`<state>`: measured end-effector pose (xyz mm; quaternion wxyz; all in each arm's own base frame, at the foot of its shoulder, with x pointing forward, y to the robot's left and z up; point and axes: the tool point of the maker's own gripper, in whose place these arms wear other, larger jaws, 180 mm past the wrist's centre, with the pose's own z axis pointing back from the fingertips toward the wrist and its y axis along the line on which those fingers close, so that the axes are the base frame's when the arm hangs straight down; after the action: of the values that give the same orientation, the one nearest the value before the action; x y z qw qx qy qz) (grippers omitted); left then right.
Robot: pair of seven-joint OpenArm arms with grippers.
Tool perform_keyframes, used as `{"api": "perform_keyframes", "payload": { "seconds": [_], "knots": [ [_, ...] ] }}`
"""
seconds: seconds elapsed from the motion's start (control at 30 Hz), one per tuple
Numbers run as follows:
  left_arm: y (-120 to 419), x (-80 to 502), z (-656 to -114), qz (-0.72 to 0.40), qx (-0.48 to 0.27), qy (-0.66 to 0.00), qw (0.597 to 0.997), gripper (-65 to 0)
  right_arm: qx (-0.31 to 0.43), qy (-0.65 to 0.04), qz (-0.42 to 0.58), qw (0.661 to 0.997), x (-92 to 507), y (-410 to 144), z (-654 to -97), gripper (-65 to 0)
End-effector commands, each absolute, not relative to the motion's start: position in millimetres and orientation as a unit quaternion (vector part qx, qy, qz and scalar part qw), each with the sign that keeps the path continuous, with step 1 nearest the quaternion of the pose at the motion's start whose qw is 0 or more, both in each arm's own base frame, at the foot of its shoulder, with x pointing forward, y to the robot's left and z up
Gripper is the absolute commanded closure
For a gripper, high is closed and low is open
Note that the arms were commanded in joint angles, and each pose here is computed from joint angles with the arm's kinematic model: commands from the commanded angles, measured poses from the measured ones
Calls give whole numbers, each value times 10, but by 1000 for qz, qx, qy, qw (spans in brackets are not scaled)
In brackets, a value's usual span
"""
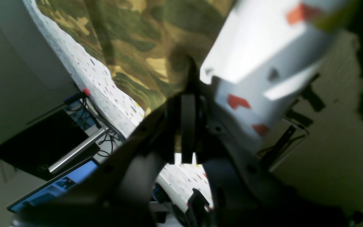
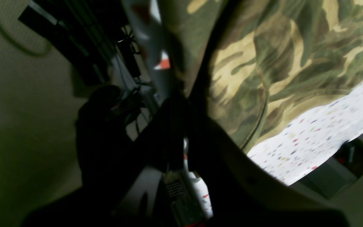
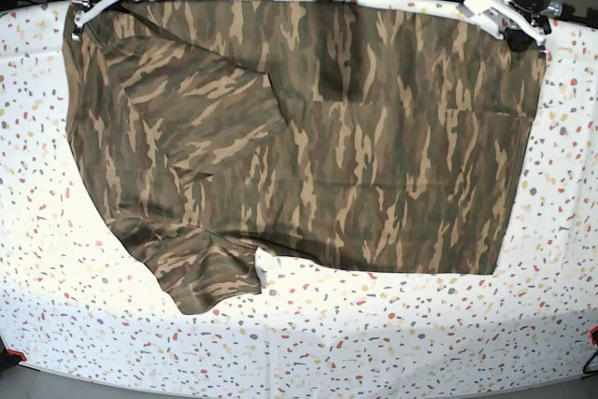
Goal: Fold the T-shirt properly
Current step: 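Lift the shirt edge with both grippers and pull it toward the robot, then lower the shirt edge with both grippers and release, pulling grippers back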
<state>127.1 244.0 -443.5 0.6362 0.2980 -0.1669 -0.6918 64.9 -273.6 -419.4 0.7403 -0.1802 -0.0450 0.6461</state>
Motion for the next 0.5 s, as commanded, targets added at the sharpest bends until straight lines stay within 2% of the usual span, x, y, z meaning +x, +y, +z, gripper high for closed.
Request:
{"api": "perform_keyframes", "payload": {
  "seconds": [0.0, 0.17, 0.3, 0.47],
  "knots": [
    [2485, 1229, -4417, -698, 300, -159, 630, 0, -186, -32, 648, 738, 622, -2812, -4152, 0],
    [2464, 1235, -4411, -697, 299, -167, 630, 0, -193, -34, 642, 742, 645, -2868, -4113, 0],
    [2477, 1233, -4409, -696, 301, -165, 631, 0, -198, -79, 624, 752, 778, -2763, -4063, 0],
    [2588, 1234, -4382, -686, 323, -145, 636, 0, -196, -85, 624, 752, 798, -2726, -4042, 0]
  ]
}}
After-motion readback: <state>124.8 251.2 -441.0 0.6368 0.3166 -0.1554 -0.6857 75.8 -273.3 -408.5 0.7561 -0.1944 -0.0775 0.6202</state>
